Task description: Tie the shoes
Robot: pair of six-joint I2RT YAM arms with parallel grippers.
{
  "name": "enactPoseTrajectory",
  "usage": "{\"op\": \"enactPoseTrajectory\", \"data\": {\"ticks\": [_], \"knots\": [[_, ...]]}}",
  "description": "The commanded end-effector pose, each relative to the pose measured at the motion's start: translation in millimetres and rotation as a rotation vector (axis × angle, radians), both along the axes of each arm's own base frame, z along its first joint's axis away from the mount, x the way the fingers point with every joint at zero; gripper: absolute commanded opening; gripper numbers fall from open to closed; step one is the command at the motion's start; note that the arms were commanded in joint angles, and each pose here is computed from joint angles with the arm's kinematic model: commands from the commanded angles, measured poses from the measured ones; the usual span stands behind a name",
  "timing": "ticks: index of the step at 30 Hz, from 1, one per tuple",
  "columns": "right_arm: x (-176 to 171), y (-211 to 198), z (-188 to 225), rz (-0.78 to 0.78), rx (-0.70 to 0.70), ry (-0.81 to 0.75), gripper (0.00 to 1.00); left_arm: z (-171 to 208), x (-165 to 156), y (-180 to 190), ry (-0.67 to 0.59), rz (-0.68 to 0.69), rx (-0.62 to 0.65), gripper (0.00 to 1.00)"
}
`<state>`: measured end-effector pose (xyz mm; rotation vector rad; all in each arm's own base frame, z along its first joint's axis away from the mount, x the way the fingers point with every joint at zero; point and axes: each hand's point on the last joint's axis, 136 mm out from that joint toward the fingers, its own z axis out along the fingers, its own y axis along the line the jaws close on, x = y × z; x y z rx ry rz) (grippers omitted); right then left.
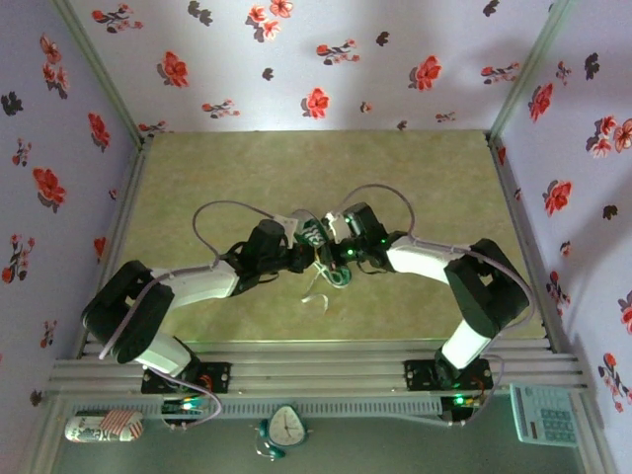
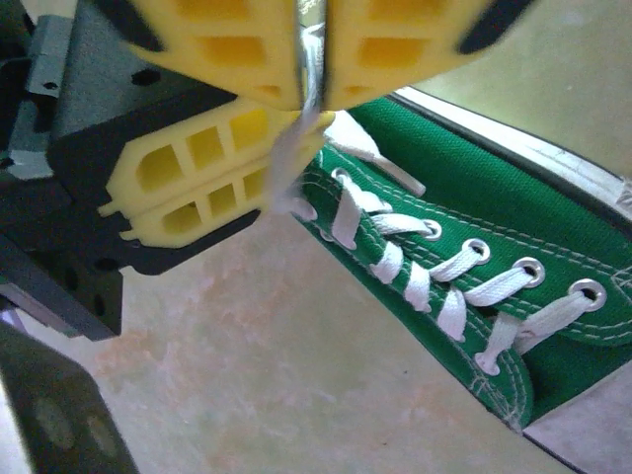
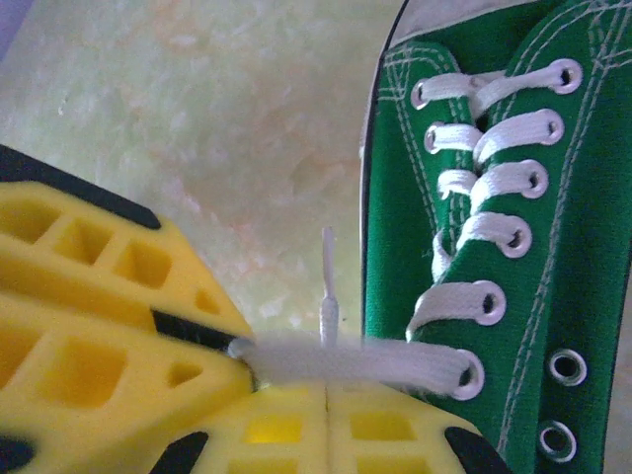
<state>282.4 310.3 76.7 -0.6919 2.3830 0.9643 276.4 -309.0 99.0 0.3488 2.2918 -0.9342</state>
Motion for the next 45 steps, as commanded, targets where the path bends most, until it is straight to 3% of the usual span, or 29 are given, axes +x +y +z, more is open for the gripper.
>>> {"op": "enactPoseTrajectory", "data": {"ticks": [1, 6, 11, 14, 19, 32, 38, 45], "knots": [[16, 7, 14, -0.037, 0.127, -0.091, 0.00, 20, -8, -11, -0.042, -0.065, -0.060, 0.26], [26, 12, 17, -0.051, 0.235, -0.132, 0.00, 28, -8, -7, -0.057, -0.057, -0.079, 0.36], [31, 18, 17, -0.052, 0.294, -0.144, 0.00, 44, -8, 1, -0.085, -0.041, -0.097, 0.51], [32, 19, 16, -0.054, 0.311, -0.147, 0.00, 50, -4, 15, -0.106, 0.013, -0.094, 0.53], [29, 17, 15, -0.052, 0.308, -0.148, 0.00, 39, 12, 47, -0.066, 0.171, -0.039, 0.48], [13, 1, 6, -0.064, 0.238, -0.121, 0.00, 25, 36, 44, 0.005, 0.262, -0.016, 0.38], [3, -14, 47, -0.102, 0.270, -0.187, 0.00, 6, 36, 41, 0.043, 0.243, 0.037, 0.36], [-12, -41, 50, -0.136, 0.142, -0.200, 0.00, -10, 40, 16, 0.081, 0.196, 0.059, 0.37]]}}
